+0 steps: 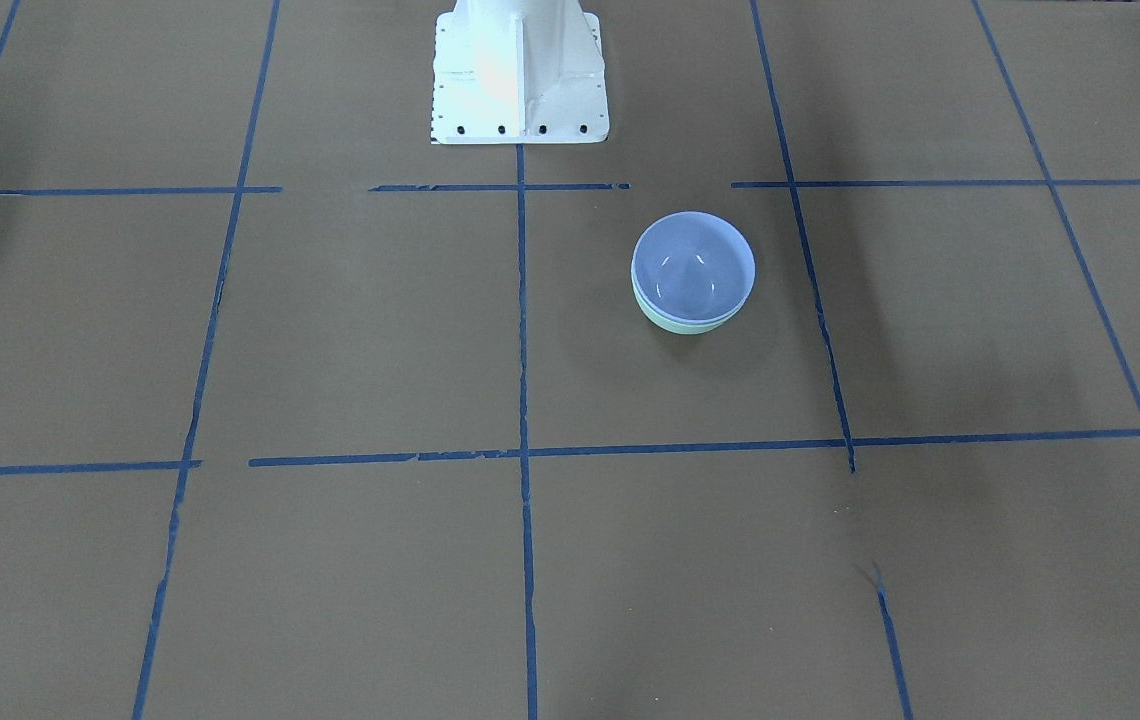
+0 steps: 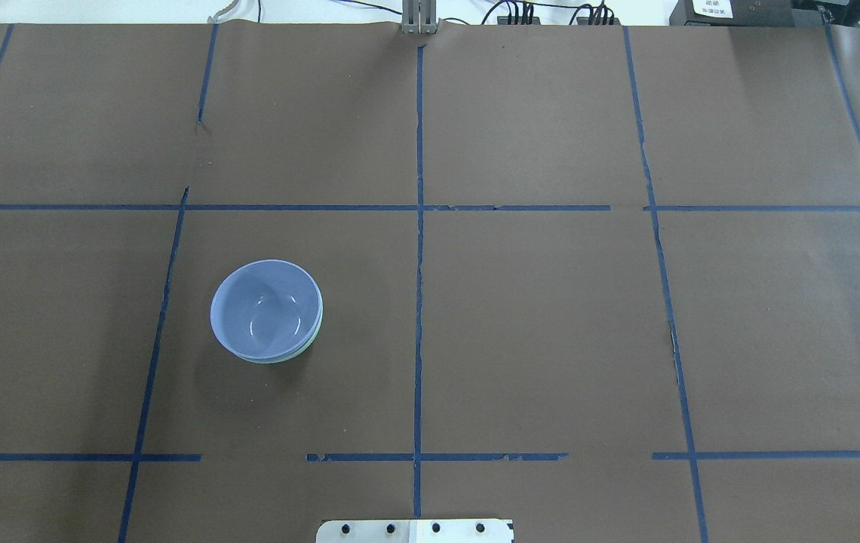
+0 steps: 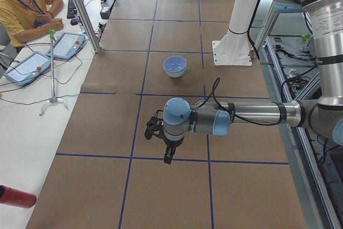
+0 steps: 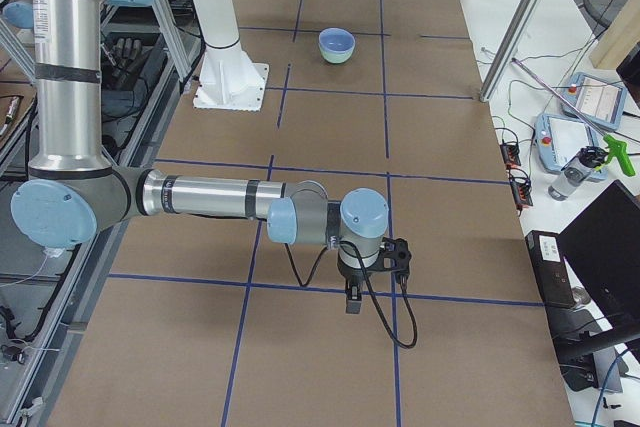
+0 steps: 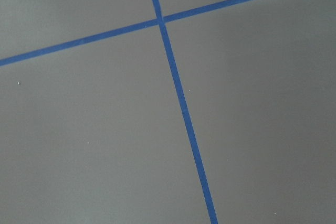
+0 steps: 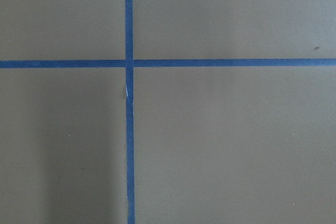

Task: Stack blue bowl on green bowl

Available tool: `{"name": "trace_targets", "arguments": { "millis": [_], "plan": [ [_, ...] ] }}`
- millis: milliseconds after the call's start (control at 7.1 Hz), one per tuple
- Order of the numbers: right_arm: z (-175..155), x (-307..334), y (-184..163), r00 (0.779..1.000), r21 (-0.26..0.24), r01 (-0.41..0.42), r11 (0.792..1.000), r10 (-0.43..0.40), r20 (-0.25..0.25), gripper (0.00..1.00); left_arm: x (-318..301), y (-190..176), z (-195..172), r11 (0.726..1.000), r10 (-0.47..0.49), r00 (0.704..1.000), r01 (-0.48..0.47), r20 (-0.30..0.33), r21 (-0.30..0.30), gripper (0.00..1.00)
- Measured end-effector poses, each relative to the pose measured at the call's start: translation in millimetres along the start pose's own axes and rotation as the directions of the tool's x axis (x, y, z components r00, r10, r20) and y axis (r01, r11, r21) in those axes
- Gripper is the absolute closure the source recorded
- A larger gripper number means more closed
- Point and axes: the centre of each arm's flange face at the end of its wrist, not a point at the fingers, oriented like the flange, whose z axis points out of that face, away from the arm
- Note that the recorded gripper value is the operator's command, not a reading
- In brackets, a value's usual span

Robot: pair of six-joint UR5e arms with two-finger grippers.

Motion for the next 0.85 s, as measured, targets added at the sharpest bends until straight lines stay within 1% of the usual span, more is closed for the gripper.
{"name": "trace_targets", "arguments": {
  "millis": [141,423,845],
  "plan": [
    [0.0,0.0,0.0,1.000,0.000,0.000,1.000,0.000,0.000,0.00,-2.9,0.2,0.6,1.000,-0.005,1.000,0.005,0.002,-0.005,0.00],
    [-0.1,-0.1,-0.1,1.000,0.001,0.000,1.000,0.000,0.000,0.00,-2.8,-6.4,-1.6,1.000,0.012,1.000,-0.012,0.006,0.009,0.00],
    [-0.1,0.0,-0.1,1.000,0.001,0.001,1.000,-0.001,0.000,0.00,-3.3,-5.4,-1.9,1.000,0.018,1.000,-0.018,0.009,0.017,0.00]
  ]
}}
